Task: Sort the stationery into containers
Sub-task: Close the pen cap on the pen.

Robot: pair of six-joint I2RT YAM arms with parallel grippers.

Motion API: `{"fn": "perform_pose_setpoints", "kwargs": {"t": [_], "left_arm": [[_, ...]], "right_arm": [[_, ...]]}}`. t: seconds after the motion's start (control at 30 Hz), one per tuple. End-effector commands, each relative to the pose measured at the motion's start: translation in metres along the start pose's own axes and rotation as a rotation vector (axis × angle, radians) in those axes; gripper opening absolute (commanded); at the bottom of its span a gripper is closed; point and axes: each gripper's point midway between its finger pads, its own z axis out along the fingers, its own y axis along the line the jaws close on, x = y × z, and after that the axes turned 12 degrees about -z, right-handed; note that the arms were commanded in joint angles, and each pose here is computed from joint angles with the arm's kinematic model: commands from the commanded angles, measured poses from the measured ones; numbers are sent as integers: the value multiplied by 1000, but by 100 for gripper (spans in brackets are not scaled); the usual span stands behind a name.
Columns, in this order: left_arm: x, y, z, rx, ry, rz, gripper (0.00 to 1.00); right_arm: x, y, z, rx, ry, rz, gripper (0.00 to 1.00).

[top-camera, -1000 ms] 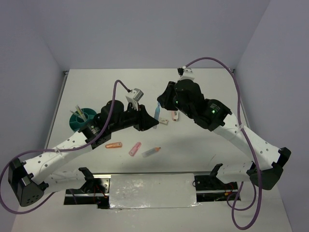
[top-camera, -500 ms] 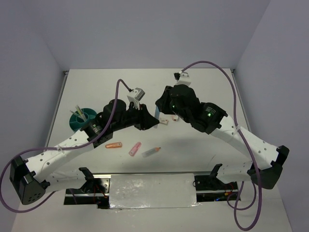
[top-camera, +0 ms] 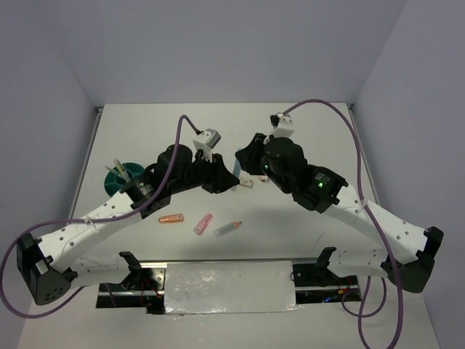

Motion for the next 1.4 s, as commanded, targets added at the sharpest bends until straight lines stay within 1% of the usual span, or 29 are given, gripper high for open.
{"fn": "perform_pose_setpoints", "kwargs": {"t": [0.0,0.03,0.1,0.17,0.2,0.3,0.47,0.63,0.83,1.1,1.2,1.37], "left_arm": [[-96,-40,-15,72,-329,47,0],[-98,-41,-14,75,-330,68,0],[-105,-52,-17,108,-336,96,0],[-103,-60,-16,145,-315,141,0],[-104,-63,-15,157,-316,153,0],[-100,-73,-14,205,-281,200,0],[-106,-84,-16,246,-301,201,0],[-109,-102,-16,319,-286,207,0],[-115,-117,-21,368,-284,221,0],[-117,-120,-28,372,-294,250,0],[-121,-121,-29,356,-298,278,0],[-140,-133,-34,372,-329,304,0]], "right_arm": [[27,24,-19,-146,89,-4,6],[25,25,-22,-159,82,-6,9],[21,25,-24,-163,72,-6,9],[15,25,-28,-173,51,-8,9],[10,26,-30,-179,40,-8,8],[-1,27,-37,-187,-1,-6,0],[-9,25,-45,-194,-32,-8,0],[-14,24,-52,-214,-54,0,0],[-13,21,-56,-208,-42,-3,0],[-1,22,-52,-212,2,0,0],[8,24,-51,-229,27,-15,0],[26,19,-47,-225,60,-25,0]]}}
